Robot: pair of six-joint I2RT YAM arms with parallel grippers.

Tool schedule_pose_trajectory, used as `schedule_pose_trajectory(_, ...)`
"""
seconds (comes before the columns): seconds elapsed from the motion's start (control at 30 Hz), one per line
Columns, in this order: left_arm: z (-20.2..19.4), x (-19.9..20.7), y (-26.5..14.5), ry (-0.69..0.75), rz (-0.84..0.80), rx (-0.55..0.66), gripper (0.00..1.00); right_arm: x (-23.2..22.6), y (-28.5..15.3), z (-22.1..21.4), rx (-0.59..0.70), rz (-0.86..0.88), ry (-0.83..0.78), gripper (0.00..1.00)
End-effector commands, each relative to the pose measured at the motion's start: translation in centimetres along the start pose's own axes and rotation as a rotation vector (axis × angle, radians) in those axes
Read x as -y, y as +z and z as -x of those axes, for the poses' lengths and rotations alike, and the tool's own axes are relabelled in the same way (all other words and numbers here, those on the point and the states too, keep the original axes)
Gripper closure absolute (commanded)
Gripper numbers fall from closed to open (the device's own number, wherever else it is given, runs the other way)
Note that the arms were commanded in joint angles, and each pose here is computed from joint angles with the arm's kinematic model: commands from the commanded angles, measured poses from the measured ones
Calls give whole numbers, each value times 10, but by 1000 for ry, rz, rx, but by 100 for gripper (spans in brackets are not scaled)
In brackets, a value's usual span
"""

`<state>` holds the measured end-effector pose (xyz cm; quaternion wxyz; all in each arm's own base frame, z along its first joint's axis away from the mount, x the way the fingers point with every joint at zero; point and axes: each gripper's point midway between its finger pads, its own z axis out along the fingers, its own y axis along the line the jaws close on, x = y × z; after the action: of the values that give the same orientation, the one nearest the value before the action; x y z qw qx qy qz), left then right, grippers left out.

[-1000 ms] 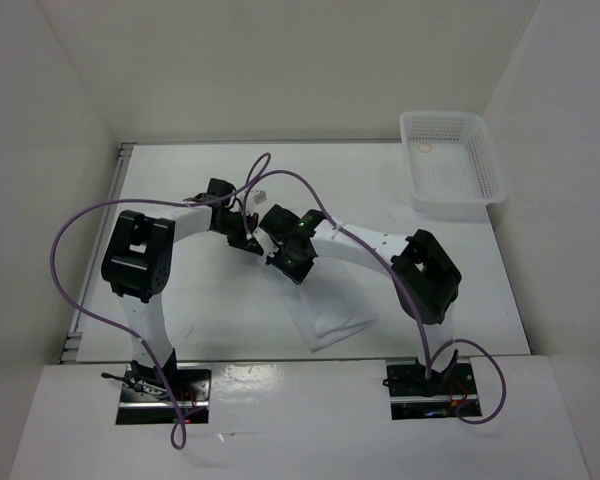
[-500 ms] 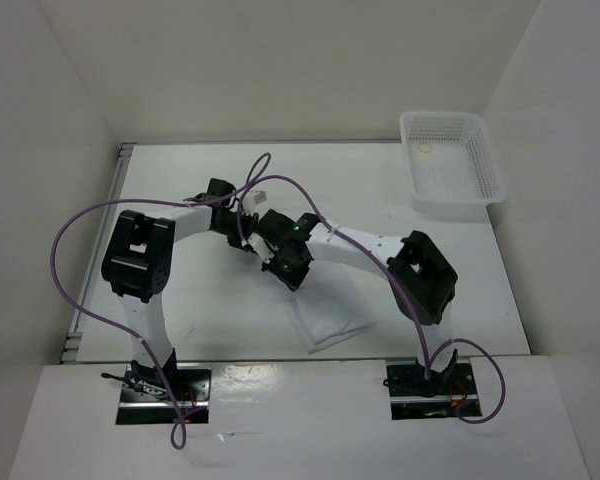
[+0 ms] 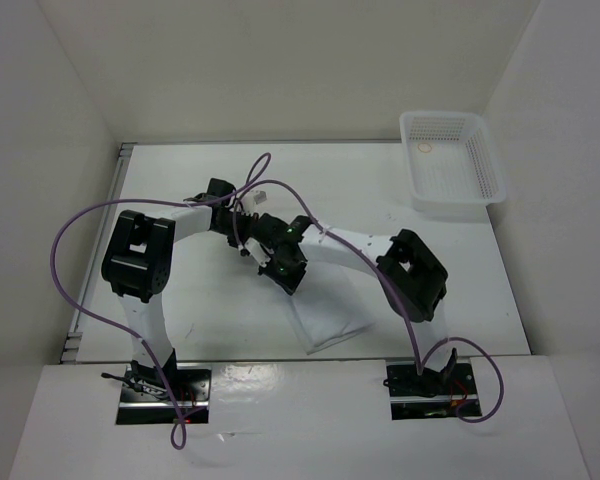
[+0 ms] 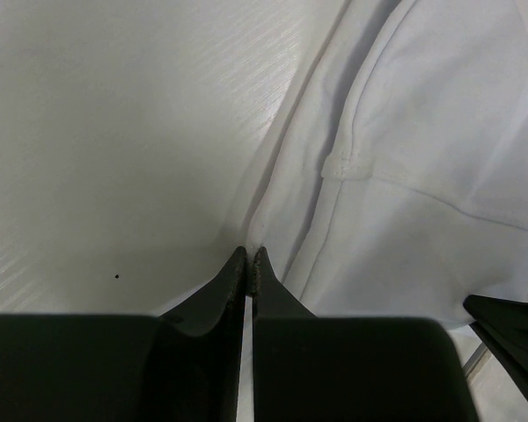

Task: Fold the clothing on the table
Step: Fold the skirt

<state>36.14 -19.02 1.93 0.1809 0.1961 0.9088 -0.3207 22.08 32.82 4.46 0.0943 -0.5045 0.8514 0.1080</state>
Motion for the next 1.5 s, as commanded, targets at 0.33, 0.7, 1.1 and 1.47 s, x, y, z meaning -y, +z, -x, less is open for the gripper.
schedule_pose_trajectory(0.33,-15,-7,7,-6,6,-54,99,-12,2,37,63,56,-2,98)
schedule_pose_trajectory(0.7,-17,-7,7,-12,6,-61,98,-22,12,11,-20,80,-46,47)
schedule_pose_trajectory(1.1,43,-31,-73,-31,70,155,84,-19,-54,21,125,63,-102,33)
schedule_pose_trajectory(1.47,74,-32,-151,14,170,327,18,28,-91,9,228,-27,8,29)
